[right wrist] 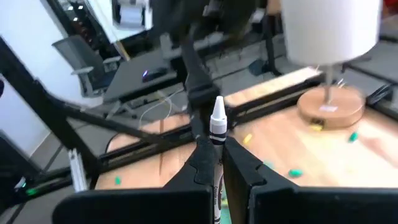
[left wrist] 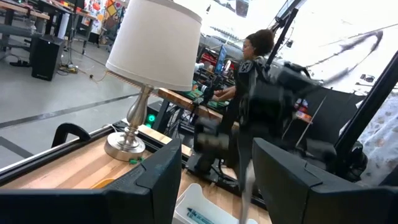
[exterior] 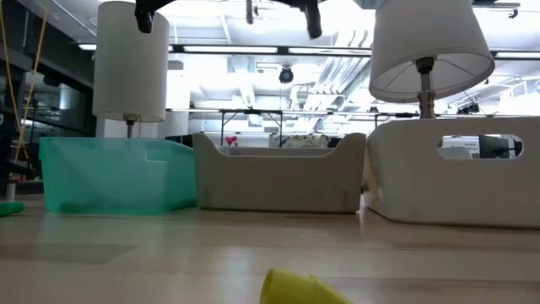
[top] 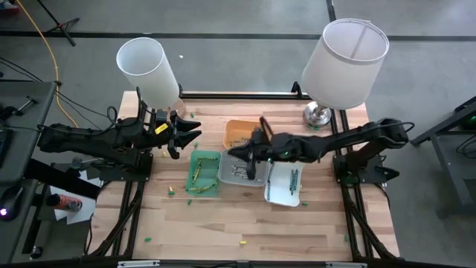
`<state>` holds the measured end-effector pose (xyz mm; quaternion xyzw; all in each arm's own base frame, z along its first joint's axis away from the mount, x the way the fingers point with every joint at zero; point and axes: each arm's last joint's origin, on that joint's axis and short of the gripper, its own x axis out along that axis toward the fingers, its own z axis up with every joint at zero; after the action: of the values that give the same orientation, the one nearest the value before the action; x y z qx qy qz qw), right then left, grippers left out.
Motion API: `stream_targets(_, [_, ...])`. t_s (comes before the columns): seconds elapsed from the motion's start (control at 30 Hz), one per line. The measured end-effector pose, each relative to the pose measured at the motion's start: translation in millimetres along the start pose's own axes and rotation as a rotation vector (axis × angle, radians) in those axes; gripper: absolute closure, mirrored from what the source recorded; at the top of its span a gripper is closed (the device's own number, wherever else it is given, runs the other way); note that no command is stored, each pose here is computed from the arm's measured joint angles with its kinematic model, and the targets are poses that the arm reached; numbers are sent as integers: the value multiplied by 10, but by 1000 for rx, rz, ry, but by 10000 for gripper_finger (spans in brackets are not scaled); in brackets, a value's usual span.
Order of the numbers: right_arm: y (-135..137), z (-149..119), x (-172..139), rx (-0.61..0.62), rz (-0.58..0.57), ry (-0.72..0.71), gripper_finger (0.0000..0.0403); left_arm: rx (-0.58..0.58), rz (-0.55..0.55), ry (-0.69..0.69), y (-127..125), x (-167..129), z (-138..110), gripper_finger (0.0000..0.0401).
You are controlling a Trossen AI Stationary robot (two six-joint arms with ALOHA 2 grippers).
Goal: Sort crayons
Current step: Put the white crayon into the gray bin
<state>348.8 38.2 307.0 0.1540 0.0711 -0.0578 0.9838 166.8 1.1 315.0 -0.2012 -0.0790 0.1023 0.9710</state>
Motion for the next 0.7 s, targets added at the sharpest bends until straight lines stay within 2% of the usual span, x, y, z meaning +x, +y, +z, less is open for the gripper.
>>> stream_targets(0.13, [64,-313,187,3,-2,90,403,36,0,0,0,0,-1,217])
stream_targets(0.3, [54,-779,385,-60,-66,250,403,70,1,1,0,2,-2,217])
stream_targets(0.37, [8,-885,434,-79,-95,316,403,70,1,2,0,3,-3,217])
stream_targets(0.43, [-42,-873,491,-127,-130,379,403,70,1,2,0,4,-4,217])
stream_targets(0.53, [-68,-739,575,-268,-150,460,403,72,4,9,2,14,-16,217])
stream_targets(0.7, [-136,-641,729,-495,-136,607,403,42,5,14,2,29,-28,217])
